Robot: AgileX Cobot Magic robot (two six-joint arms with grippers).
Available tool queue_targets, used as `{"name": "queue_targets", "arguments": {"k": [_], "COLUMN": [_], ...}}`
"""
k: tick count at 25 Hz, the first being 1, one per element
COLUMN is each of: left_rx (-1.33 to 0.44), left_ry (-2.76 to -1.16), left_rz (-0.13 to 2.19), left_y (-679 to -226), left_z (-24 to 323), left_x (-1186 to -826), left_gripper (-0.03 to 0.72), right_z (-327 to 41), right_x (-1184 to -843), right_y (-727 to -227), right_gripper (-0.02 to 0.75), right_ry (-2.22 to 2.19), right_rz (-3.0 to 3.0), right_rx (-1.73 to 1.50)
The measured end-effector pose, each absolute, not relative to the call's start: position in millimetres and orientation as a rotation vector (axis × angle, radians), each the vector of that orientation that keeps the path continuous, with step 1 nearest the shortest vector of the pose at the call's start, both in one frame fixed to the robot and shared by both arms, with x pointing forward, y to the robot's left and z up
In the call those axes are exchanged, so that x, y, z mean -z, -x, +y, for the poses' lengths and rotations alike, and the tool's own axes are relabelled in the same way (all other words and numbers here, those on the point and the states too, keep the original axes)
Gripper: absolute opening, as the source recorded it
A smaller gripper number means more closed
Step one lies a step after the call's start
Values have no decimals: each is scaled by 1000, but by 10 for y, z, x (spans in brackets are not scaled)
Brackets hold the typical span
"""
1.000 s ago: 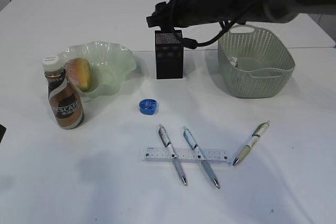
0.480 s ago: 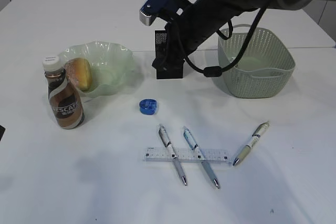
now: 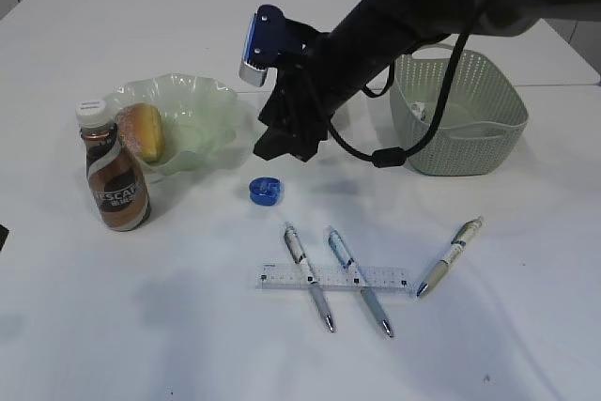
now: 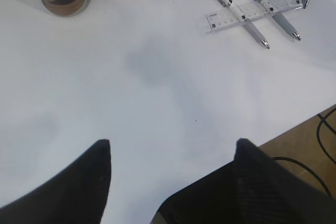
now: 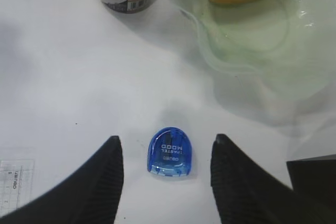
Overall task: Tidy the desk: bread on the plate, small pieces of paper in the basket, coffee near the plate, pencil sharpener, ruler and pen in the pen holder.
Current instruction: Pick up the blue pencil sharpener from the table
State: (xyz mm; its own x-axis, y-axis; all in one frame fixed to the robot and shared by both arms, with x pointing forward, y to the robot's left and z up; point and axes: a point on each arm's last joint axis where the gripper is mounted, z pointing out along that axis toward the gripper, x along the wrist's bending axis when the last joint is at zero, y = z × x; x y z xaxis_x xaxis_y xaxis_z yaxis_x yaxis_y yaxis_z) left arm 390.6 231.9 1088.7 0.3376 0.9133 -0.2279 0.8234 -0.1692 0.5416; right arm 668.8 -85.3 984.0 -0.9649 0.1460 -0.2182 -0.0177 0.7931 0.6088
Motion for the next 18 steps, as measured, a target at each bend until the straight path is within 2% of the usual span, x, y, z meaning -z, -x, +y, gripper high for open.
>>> {"name": "queue_targets", "arguments": {"k": [4, 12, 18], "left_rx": [-198, -195, -193], "left_ry": [-2021, -2024, -2026], "left_rz": [1516, 1517, 1517], "left_y": [-3904, -3901, -3900], "left_z": [2319, 2319, 2319], "left_x": [-10886, -10884, -10883], "left_gripper": [515, 514, 505], "right_z": [-837, -822, -810], "right_x": [-9634, -9604, -9388], "right_y": [-6717, -6724, -6762], "right_gripper": [428, 428, 428], "right_ry": [-132, -173, -219], "right_rz": [2775, 2777, 2805], "right_rx": [-927, -956, -947]}}
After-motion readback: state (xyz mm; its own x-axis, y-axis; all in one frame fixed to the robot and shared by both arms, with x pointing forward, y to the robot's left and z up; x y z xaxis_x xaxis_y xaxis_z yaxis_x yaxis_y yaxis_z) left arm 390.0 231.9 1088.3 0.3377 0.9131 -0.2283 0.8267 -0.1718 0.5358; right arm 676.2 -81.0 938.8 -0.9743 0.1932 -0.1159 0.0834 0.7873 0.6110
